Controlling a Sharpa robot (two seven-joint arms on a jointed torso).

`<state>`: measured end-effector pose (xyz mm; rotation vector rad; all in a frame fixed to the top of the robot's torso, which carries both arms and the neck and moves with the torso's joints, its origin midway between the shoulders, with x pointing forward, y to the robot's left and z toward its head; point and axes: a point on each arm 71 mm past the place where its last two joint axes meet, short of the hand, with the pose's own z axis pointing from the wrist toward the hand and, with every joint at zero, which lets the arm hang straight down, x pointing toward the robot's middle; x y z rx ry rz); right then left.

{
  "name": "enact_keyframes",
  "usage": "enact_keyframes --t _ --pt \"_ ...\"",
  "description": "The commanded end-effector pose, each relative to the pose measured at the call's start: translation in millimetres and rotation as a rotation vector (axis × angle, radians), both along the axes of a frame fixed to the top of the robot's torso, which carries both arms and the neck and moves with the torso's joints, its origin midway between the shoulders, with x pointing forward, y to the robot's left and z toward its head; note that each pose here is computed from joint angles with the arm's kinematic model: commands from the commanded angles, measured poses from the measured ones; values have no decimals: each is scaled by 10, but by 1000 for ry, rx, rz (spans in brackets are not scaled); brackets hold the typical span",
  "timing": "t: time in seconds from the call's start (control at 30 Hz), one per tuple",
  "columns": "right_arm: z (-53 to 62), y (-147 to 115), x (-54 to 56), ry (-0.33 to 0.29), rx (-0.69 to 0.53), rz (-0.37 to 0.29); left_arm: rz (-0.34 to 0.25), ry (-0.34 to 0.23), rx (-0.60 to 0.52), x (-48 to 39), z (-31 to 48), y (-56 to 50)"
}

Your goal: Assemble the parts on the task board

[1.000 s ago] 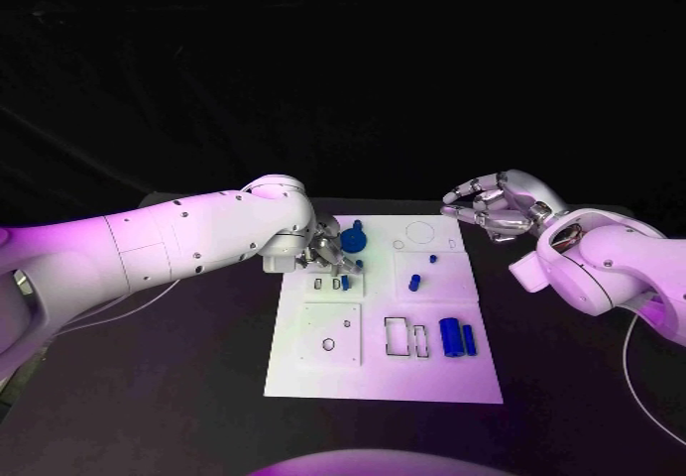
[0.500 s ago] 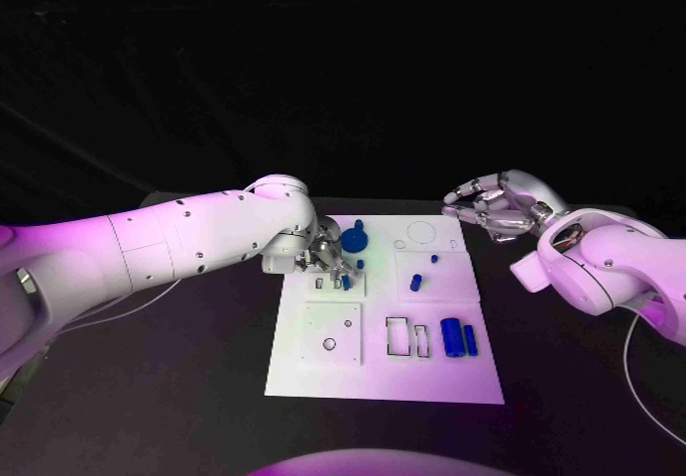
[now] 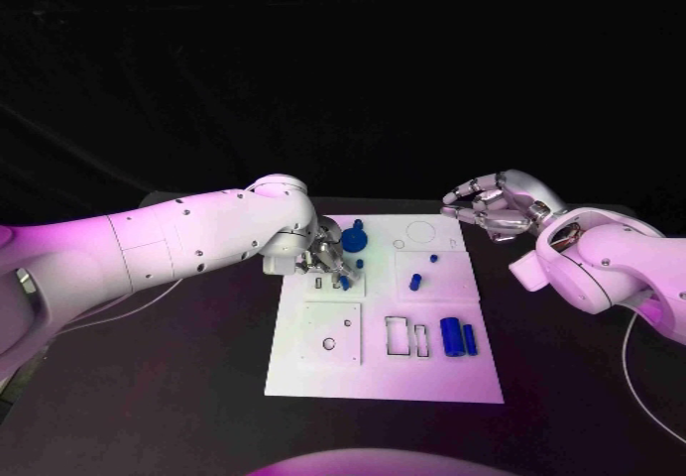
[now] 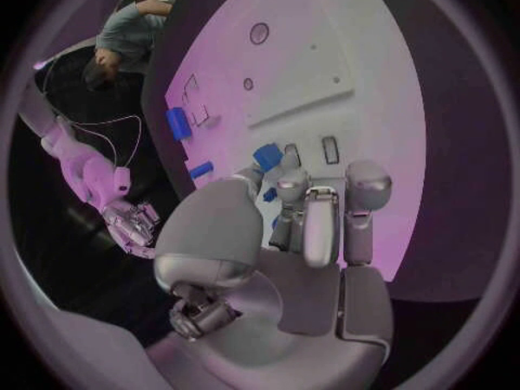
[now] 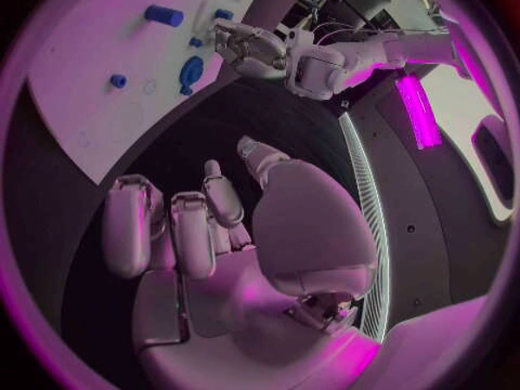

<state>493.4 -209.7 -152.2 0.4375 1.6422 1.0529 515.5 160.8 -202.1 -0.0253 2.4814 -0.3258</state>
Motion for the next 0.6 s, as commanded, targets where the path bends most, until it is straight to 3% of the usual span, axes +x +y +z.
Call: enact_keyframes --t 0.03,0.6 --pt "-6 17 0 0 -14 14 -11 33 -20 -22 -8 -31" --pt "-21 10 13 2 -18 11 -10 58 -12 -33 -20 -1"
